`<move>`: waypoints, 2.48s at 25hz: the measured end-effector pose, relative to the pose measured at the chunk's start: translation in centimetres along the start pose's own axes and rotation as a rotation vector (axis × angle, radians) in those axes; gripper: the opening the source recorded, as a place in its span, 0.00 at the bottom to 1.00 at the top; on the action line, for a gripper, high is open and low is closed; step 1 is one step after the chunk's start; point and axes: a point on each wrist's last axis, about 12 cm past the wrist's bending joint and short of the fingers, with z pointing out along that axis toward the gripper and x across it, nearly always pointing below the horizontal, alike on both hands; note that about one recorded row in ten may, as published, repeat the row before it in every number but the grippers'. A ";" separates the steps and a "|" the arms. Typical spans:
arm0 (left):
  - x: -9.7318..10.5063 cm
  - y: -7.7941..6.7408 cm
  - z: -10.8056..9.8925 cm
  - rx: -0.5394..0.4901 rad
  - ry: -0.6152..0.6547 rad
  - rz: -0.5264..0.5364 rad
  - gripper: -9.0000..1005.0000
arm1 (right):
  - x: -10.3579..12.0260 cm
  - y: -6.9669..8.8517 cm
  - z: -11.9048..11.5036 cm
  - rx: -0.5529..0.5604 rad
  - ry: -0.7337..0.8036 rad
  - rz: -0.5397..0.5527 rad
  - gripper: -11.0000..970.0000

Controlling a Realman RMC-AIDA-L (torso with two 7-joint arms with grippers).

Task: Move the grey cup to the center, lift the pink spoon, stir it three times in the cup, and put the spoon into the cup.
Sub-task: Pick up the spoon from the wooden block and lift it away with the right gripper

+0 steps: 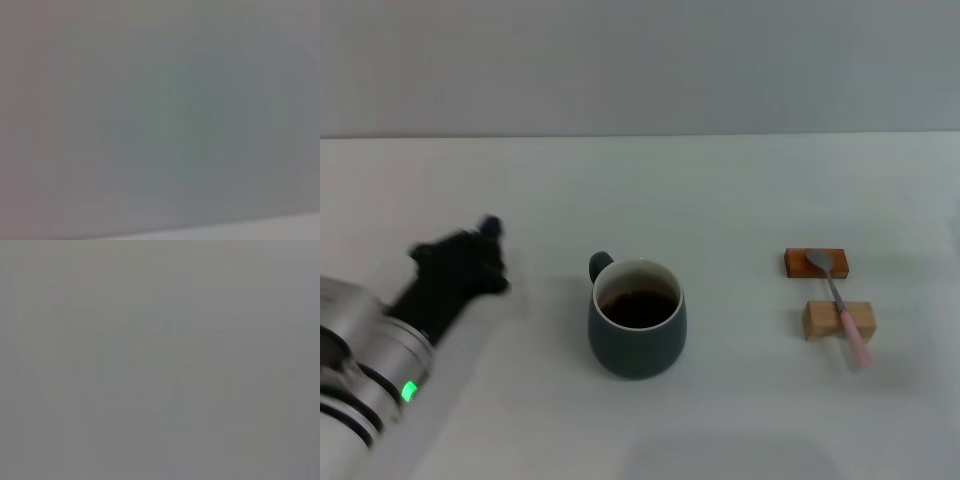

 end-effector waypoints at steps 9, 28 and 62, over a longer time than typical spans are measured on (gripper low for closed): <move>-3.2 7.1 1.4 -0.244 -0.124 0.023 0.01 | -1.0 3.4 -3.7 -0.045 -0.005 0.010 0.72; -5.2 11.5 2.7 -0.401 -0.169 0.038 0.01 | -1.1 10.7 -11.5 -0.136 0.194 0.071 0.72; -5.1 12.5 2.0 -0.458 -0.190 0.035 0.01 | 1.1 11.1 -15.7 -0.189 0.405 -0.040 0.72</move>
